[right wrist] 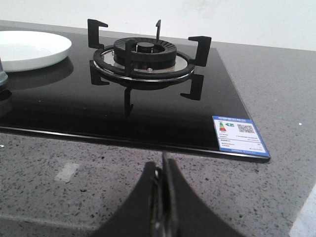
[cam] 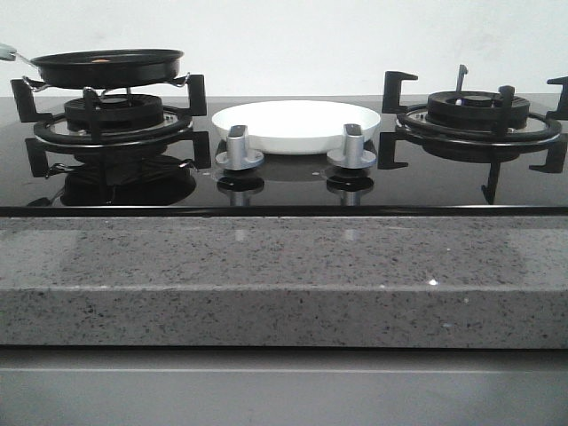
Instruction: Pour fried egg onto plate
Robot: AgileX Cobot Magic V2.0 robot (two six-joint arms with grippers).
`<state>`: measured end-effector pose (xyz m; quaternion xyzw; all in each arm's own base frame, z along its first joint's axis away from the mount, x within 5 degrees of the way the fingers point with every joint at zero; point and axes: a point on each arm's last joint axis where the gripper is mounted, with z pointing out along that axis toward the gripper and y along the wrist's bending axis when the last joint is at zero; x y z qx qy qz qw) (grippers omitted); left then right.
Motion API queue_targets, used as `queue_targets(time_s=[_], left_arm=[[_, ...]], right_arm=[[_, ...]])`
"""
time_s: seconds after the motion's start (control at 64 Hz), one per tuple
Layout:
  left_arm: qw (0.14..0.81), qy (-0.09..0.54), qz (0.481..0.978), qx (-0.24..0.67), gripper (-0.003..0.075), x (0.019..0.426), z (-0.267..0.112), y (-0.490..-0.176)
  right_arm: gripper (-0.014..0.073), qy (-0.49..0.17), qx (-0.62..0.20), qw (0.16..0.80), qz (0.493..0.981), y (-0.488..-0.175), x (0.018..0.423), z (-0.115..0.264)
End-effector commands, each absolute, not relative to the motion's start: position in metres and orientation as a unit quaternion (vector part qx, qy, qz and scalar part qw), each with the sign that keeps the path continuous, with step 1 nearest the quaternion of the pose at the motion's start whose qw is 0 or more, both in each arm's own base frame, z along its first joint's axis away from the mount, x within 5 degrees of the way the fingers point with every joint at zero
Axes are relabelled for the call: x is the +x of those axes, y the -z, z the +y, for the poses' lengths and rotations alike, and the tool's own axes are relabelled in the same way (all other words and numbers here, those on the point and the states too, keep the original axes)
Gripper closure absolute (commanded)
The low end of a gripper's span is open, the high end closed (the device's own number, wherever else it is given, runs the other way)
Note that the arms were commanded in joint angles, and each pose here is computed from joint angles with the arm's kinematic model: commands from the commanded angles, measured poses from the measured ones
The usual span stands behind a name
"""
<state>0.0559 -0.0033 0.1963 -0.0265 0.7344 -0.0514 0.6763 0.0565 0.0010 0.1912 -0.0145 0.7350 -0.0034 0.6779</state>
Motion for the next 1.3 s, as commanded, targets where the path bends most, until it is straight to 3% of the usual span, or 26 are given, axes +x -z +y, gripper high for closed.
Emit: queue_targets(time_s=[0.0,1.078,1.281], left_arm=[[0.71,0.055,0.701,-0.038,0.0739,0.0552,-0.0019,-0.2026],[0.713,0.055,0.698,-0.039,0.0739,0.0552,-0.0017,-0.2033],[0.734,0.052,0.675,-0.042,0.0739,0.0549,-0.0006,-0.209]], right_arm=[[0.0663,0.009,-0.013,0.713,0.701,-0.2003,0.0551,0.0004],[0.0663,0.009,-0.013,0.718,0.696,-0.2014,0.0551,0.0004],[0.0663,0.01,-0.012,0.729,0.685,-0.2044,0.055,0.0003]])
